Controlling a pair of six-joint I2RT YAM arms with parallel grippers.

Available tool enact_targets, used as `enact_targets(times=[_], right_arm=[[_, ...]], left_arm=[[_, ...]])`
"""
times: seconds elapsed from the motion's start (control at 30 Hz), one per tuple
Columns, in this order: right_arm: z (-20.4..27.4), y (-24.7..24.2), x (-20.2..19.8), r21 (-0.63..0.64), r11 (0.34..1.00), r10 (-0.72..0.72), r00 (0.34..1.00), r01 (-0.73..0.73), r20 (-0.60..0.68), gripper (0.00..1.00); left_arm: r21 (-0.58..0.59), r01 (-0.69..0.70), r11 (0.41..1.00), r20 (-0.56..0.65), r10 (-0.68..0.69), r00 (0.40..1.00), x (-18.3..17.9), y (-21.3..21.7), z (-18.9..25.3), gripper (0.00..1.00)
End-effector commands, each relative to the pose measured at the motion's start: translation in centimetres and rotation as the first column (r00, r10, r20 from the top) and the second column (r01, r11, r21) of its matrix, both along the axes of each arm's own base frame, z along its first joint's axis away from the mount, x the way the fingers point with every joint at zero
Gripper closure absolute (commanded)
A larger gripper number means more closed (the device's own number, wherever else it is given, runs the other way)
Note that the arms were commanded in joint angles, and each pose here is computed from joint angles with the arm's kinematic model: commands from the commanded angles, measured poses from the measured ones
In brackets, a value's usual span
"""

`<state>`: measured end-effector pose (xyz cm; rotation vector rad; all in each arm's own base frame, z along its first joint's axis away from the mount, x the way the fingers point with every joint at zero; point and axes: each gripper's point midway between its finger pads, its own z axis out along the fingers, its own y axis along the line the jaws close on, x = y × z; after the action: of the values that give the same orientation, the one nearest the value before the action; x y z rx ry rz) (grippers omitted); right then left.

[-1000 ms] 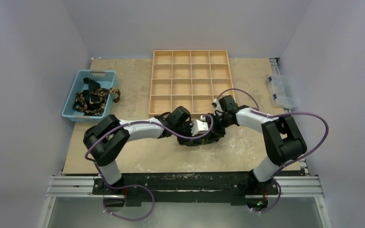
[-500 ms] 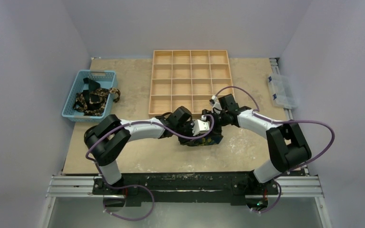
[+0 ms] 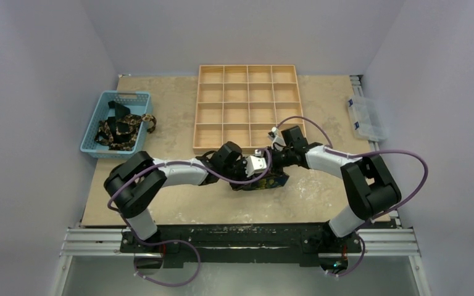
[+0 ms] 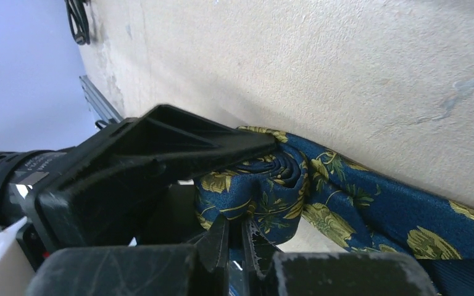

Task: Roll the ties
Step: Roll the tie at the center of the board.

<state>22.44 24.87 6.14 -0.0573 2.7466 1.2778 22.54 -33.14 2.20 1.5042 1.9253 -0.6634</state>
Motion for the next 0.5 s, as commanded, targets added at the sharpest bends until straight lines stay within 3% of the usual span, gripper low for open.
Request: enact_targets(times=[0.0, 0.13, 0.4, 0.47], right_arm=[[-4.5, -2.8, -1.3, -0.187, 0.982, -0.002, 1.0, -0.004, -0.031, 1.0], [-5.6, -3.6, -1.5, -0.24, 0.971, -0.016, 0.999, 0.004, -0.046, 1.0], [-7.2, -5.2, -1.7, -0.346, 0.938, -0.03, 0.997, 0.004, -0.071, 1.0], [-7.3, -5.5, -1.7, -0.363, 0.932, -0.032, 0.997, 0.004, -0.07, 1.0]], left_arm=[[-0.056, -0.053, 0.997, -0.038, 0.051, 0.998, -0.9, 1.8, -1.0, 0.55], [-0.213, -0.072, 0.974, 0.012, 0.077, 0.997, -0.5, 0.9, 0.7, 0.5], [-0.309, -0.077, 0.948, 0.015, 0.086, 0.996, 0.2, -0.7, 1.4, 0.48], [-0.325, -0.079, 0.942, 0.02, 0.09, 0.996, 0.4, -1.0, 1.6, 0.36]])
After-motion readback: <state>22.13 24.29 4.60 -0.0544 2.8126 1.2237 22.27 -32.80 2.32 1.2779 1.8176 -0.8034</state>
